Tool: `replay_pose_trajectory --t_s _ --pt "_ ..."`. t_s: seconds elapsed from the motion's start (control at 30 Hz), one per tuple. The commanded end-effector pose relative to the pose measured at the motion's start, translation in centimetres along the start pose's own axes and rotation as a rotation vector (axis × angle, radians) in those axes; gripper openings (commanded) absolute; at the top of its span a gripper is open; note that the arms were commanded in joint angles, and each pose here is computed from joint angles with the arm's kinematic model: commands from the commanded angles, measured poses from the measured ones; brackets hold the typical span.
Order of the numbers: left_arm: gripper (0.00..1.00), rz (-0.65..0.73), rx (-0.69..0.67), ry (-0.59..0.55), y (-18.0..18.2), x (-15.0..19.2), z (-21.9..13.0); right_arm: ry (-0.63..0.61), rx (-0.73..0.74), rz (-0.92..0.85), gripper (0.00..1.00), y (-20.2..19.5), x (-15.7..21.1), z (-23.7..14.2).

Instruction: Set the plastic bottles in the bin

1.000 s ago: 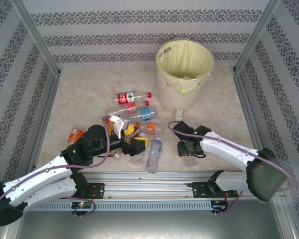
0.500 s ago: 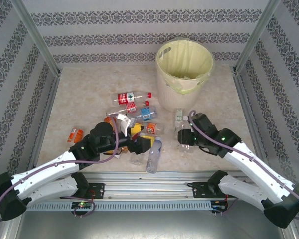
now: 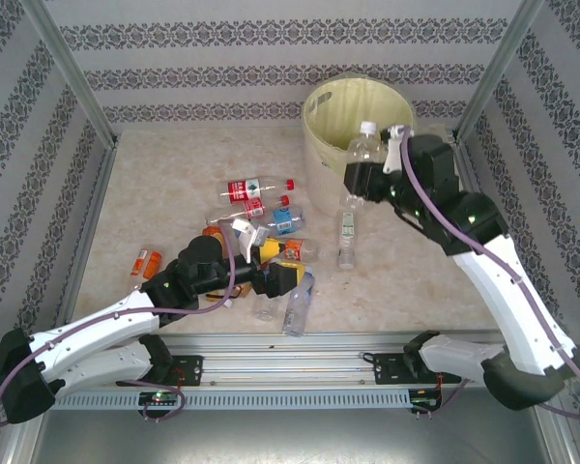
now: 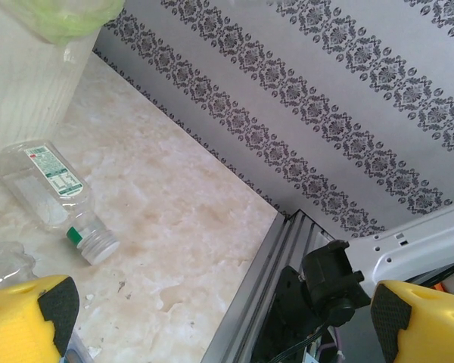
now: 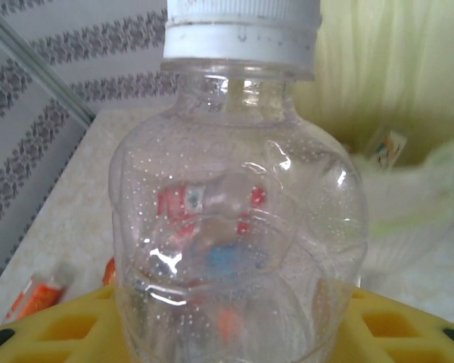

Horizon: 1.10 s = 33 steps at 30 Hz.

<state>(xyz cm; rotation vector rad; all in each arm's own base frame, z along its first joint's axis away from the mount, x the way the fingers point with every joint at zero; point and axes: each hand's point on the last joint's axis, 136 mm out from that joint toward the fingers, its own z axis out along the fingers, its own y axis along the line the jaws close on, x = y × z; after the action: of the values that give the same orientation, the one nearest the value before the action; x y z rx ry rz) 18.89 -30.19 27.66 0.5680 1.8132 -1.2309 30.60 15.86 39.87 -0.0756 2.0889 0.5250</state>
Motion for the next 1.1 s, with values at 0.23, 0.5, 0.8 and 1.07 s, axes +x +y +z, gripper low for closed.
replay_pose_trajectory --t_s 0.23,0.5,0.8,1.07 --pt "1.0 0.013 0.034 -0.043 -1.3 -1.1 -1.0 -0.122 0.042 -0.029 0.48 -0.7 -9.3 3.9" --pt "1.0 0.033 0.043 -0.059 -1.8 -1.5 -1.9 -0.096 0.183 -0.007 0.47 -4.2 -11.3 9.0" --pt "1.0 0.046 0.015 -0.031 -2.1 -2.0 -2.5 0.069 0.279 0.033 0.48 -8.3 -8.7 14.2" --pt "1.0 0.067 -0.025 -0.014 -2.2 -2.8 -3.0 0.193 0.259 0.052 0.5 -10.1 -5.8 16.8"
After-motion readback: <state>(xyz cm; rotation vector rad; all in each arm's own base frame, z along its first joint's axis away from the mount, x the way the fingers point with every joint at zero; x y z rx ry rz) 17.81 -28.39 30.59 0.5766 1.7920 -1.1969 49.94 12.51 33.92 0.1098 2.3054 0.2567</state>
